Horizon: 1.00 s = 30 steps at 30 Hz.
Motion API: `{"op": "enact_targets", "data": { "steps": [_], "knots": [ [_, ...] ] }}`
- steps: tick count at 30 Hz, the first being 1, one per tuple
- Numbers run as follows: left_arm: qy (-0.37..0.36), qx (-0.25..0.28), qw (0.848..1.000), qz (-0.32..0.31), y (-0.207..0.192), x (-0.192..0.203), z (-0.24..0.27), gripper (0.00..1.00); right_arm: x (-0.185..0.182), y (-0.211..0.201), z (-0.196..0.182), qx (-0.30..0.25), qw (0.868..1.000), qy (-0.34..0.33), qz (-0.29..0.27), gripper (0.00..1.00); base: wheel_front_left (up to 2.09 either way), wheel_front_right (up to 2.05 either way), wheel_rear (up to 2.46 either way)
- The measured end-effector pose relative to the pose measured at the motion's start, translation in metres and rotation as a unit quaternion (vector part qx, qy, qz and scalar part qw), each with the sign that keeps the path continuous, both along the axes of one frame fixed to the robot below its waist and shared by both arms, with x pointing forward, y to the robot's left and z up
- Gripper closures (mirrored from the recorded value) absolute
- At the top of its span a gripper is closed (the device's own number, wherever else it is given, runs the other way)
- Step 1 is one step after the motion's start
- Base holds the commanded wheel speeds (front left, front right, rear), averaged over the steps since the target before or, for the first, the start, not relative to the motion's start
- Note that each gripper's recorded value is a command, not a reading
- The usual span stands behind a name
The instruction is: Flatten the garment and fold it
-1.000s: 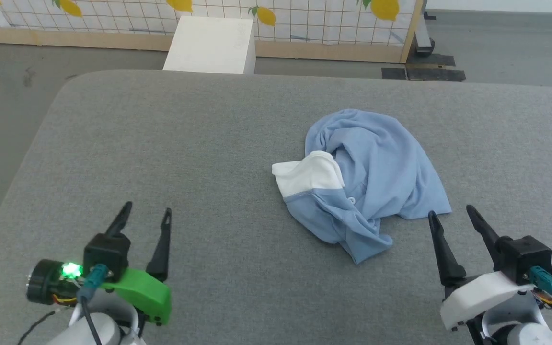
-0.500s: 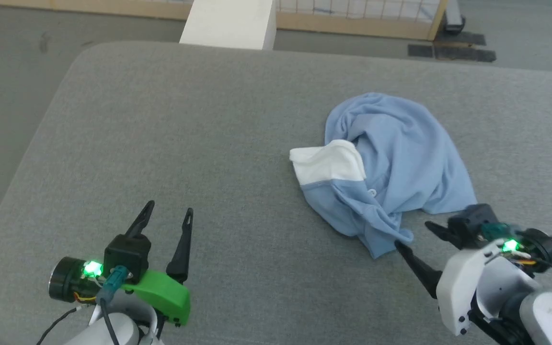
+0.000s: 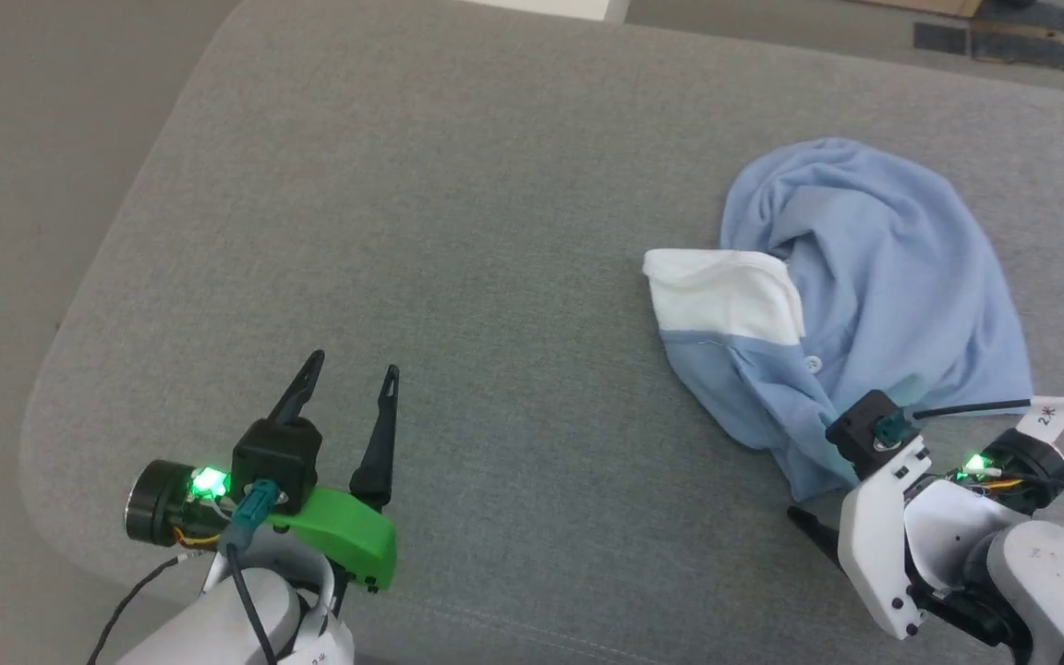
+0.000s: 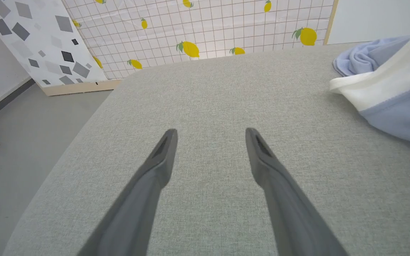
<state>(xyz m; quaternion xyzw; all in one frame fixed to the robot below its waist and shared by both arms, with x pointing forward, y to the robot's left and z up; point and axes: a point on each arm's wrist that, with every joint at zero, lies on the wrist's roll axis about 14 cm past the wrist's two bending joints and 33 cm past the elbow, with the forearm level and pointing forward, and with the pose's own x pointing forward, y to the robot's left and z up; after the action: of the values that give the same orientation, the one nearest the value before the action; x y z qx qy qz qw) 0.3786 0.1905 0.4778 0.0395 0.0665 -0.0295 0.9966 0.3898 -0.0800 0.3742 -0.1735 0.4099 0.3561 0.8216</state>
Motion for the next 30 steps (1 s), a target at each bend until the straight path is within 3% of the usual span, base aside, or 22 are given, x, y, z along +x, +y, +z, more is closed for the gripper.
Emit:
{"op": "enact_targets", "data": {
  "steps": [3,5,6,14,17,23,30],
  "knots": [
    [0.005,0.001,1.0,0.007,0.004,0.0,-0.004,0.0,0.004,0.006,-0.007,-0.002,1.0,0.001,0.012,0.0,0.0,0.0,0.0],
    [0.009,0.002,1.0,0.013,0.008,0.0,-0.006,0.0,0.007,0.009,-0.01,-0.003,1.0,0.0,0.021,0.79,0.0,0.0,0.0],
    [0.01,0.003,1.0,0.015,0.009,0.0,-0.007,0.0,0.008,0.01,-0.01,-0.004,1.0,-0.002,0.023,1.0,0.0,0.0,0.0],
    [0.006,0.0,1.0,0.01,0.006,0.003,-0.006,0.0,0.023,-0.006,0.006,-0.006,0.998,-0.067,0.021,1.0,0.0,0.0,0.0],
    [-0.002,-0.005,1.0,-0.004,-0.002,0.006,-0.001,0.0,0.035,-0.036,0.027,-0.043,0.99,-0.129,0.024,1.0,0.0,0.0,0.0],
    [-0.014,-0.015,0.999,-0.029,-0.019,0.013,0.007,0.0,0.059,-0.106,0.097,-0.073,0.964,-0.249,-0.054,1.0,0.0,0.0,0.0],
    [-0.025,-0.028,0.997,-0.073,-0.049,0.02,0.016,0.0,0.006,-0.203,0.087,-0.129,0.942,-0.242,-0.194,1.0,0.0,0.0,0.0]
  ]
}}
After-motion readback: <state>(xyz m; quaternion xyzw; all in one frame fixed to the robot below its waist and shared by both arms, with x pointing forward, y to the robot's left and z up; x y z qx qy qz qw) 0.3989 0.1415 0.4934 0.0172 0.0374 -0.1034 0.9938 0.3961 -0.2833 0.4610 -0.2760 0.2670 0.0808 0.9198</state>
